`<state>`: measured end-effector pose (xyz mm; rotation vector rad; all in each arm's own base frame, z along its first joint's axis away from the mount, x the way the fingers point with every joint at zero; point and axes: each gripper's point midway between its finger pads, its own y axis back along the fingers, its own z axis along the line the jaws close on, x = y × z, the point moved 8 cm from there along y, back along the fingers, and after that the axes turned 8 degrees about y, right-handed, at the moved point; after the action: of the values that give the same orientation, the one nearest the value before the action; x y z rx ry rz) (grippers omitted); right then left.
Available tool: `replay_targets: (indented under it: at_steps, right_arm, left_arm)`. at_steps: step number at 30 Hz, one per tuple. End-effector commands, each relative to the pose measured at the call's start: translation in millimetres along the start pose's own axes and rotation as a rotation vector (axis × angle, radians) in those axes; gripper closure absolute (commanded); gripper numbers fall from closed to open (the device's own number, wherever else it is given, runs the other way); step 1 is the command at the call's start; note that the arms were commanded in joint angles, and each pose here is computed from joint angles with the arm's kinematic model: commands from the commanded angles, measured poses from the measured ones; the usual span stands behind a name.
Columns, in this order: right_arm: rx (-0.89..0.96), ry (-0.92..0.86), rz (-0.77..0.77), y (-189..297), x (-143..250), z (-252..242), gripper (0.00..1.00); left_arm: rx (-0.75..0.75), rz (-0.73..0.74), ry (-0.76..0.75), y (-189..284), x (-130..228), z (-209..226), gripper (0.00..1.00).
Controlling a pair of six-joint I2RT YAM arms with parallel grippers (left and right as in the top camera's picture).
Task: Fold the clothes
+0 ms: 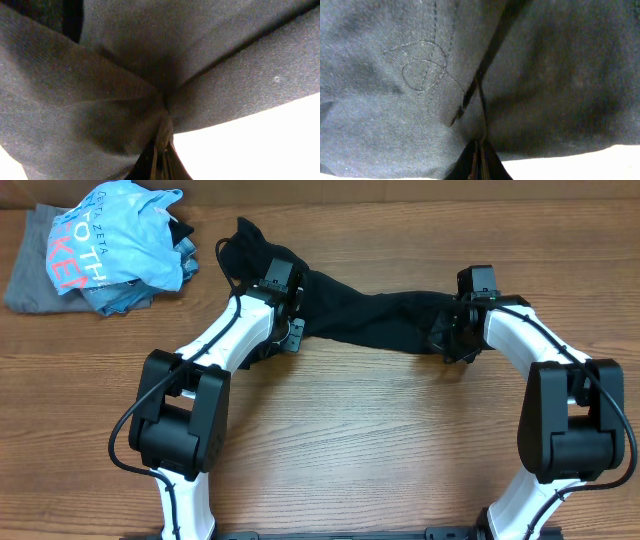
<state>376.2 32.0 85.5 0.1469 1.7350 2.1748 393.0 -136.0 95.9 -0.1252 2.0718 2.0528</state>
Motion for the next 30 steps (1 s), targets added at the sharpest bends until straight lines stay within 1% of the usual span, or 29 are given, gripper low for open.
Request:
replay_targets:
  at_steps: [1, 4, 8, 13, 19, 24, 25, 26, 30]
  right_arm:
    - [-0.026, 0.003, 0.007, 7, 1, 5, 0.96]
    - [-0.047, -0.029, -0.002, 24, 1, 8, 0.96]
    - [-0.134, -0.014, -0.047, 60, 0, 20, 0.96]
    - [-0.194, 0.020, -0.169, 121, 5, 31, 0.96]
    - [-0.257, 0.060, -0.320, 195, 22, 39, 0.96]
    - [-0.313, 0.095, -0.453, 261, 45, 42, 0.96]
    - [-0.322, 0.101, -0.478, 276, 52, 42, 0.96]
    - [-0.337, 0.111, -0.517, 300, 62, 43, 0.96]
    - [-0.367, 0.132, -0.613, 354, 87, 42, 0.96]
  left_arm:
    - [-0.015, 0.025, 0.014, -4, 4, 3, 0.96]
    - [-0.022, 0.047, 0.047, 9, 4, 4, 0.96]
    - [-0.011, 0.034, 0.088, 44, 3, 5, 0.96]
    - [0.024, -0.084, 0.089, 103, 1, 6, 0.96]
    - [0.072, -0.241, 0.116, 181, 16, 13, 0.96]
    - [0.129, -0.410, 0.147, 260, 43, 24, 0.96]
    - [0.142, -0.449, 0.156, 279, 51, 28, 0.96]
    - [0.162, -0.516, 0.172, 312, 66, 34, 0.96]
    - [0.220, -0.674, 0.199, 381, 104, 47, 0.96]
